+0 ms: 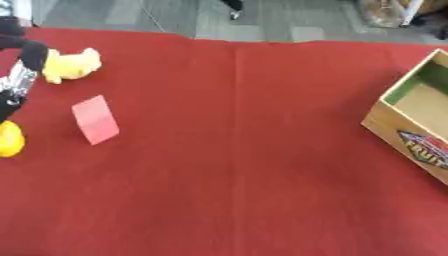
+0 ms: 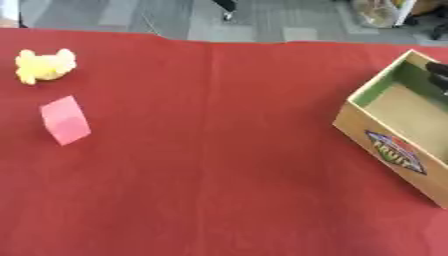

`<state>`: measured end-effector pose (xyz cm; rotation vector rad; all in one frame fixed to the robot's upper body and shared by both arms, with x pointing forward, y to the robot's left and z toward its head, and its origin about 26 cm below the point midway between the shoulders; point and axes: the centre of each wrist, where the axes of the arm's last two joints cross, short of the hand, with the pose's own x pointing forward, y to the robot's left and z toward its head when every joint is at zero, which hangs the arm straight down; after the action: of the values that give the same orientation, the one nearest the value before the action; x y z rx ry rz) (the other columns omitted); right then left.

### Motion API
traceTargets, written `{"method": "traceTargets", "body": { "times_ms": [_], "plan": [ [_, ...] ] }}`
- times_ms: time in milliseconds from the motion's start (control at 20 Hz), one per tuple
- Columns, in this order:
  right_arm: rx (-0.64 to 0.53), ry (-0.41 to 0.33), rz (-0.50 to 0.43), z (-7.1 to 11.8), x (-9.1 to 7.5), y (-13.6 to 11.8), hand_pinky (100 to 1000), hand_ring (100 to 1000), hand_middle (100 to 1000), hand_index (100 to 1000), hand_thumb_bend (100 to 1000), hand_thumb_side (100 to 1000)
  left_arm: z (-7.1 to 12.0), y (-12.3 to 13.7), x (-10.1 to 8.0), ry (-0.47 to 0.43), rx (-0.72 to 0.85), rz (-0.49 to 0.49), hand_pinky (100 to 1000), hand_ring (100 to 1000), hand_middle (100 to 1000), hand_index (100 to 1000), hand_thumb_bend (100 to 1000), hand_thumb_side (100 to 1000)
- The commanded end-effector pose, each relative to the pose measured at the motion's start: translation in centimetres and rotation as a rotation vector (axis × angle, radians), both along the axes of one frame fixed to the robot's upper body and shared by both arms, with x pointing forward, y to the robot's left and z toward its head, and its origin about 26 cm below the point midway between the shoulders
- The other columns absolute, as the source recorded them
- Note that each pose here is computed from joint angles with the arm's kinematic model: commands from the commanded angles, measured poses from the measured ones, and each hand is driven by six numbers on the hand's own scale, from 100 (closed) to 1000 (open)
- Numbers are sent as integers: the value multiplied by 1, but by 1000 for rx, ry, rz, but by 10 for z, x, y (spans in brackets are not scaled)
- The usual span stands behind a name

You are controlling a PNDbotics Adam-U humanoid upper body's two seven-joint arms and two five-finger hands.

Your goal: Pick up the objects with one hand, pass them to the other hand, and then place them into the box on the other side of the table.

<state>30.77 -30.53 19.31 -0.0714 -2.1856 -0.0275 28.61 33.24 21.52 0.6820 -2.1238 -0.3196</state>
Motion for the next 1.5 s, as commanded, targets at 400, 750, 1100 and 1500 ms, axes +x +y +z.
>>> {"method": "traceTargets", "body": {
  "times_ms": [400, 750, 1100, 1500],
  "plan": [
    [-54, -32, 11, 15, -5, -2, 859, 765, 896, 926, 100, 530, 32, 29, 1, 137, 302, 85, 902, 743, 706, 812, 652, 611],
    [-63, -32, 12, 16, -6, -2, 859, 765, 896, 925, 100, 529, 37, 61, 8, 348, 497, 185, 879, 760, 725, 823, 680, 594],
    [-70, -25, 12, 14, -6, -3, 859, 764, 896, 925, 100, 534, 40, 88, 17, 543, 613, 264, 858, 776, 738, 812, 713, 564],
    [-75, -12, 7, 12, -6, -4, 859, 764, 896, 925, 100, 538, 40, 103, 21, 658, 664, 309, 855, 786, 747, 809, 735, 530]
  ]
}}
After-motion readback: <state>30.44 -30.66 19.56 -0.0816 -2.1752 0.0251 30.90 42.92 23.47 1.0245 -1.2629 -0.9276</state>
